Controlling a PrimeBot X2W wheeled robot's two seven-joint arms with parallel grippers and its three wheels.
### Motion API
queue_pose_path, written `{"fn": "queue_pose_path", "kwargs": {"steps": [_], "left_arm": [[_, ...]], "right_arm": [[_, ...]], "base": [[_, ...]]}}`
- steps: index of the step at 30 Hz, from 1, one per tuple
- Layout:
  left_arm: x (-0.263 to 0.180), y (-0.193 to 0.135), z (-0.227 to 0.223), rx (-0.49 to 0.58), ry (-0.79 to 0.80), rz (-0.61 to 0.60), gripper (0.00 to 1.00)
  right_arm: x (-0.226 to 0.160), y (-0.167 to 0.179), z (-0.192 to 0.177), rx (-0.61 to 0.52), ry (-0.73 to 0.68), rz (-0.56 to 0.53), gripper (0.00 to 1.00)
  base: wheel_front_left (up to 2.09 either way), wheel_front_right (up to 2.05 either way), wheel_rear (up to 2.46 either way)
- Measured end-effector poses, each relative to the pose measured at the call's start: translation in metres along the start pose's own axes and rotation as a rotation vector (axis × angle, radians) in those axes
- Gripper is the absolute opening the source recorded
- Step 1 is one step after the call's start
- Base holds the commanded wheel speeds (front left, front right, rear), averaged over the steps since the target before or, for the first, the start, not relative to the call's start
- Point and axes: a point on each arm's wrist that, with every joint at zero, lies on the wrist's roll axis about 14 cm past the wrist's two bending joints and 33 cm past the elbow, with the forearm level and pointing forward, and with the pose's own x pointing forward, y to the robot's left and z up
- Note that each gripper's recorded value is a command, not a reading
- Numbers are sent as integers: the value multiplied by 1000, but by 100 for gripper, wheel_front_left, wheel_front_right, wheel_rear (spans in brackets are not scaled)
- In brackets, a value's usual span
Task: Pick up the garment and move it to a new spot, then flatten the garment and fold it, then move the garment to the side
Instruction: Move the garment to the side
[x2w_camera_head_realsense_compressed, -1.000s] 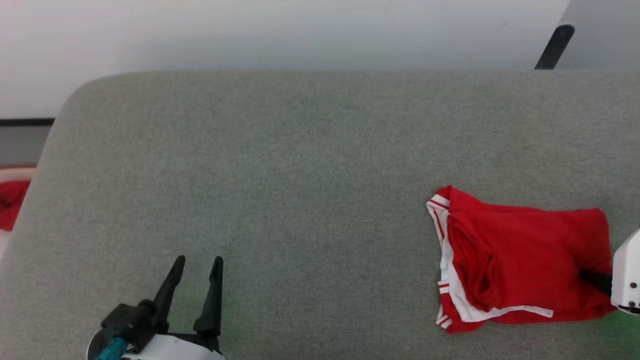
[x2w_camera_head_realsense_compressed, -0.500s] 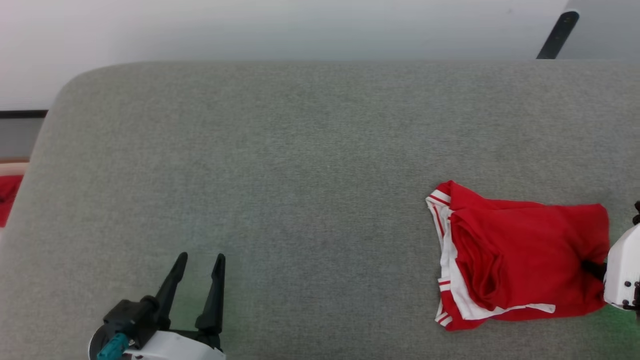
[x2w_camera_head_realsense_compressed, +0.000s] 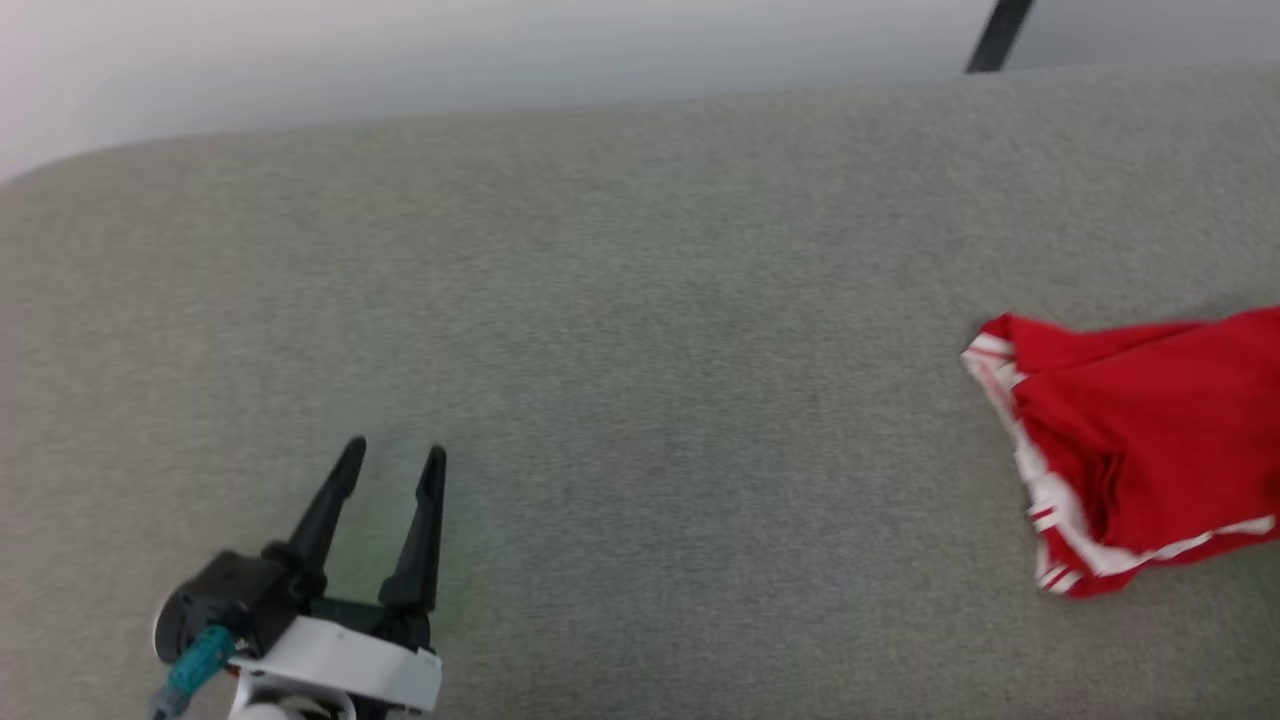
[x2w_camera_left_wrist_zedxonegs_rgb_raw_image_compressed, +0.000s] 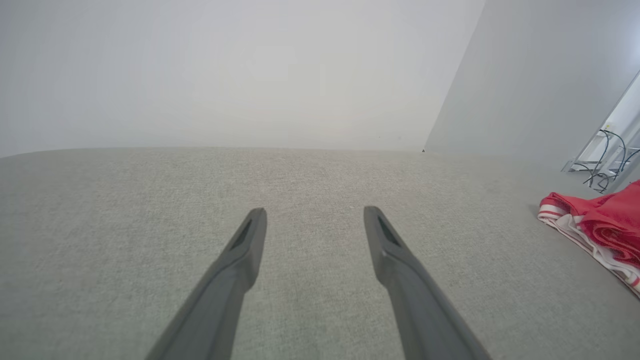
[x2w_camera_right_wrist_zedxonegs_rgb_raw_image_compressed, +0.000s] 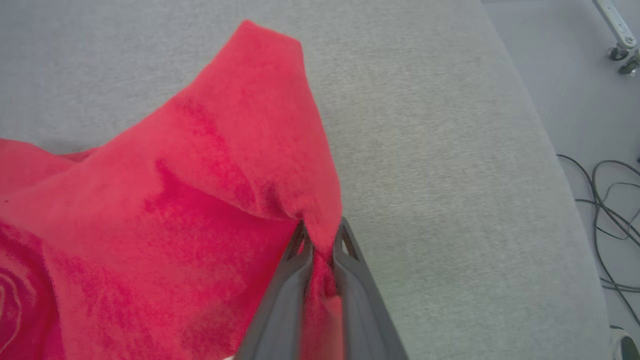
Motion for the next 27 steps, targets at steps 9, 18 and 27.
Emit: {"fn": "queue_pose_path", "kwargs": {"steps": [9, 18, 27], "left_arm": [[43, -26, 2, 9, -37, -121, 100], [61, -32, -9, 17, -26, -171, 100], [73, -20, -26, 33, -4, -170, 100]], "right_arm": [[-20, -72, 34, 12, -152, -198, 0], [-20, -109, 38, 24, -211, -326, 0], [10, -106, 21, -23, -193, -370, 0]], "base": [[0, 0, 0], [0, 0, 0], [0, 0, 0]]}}
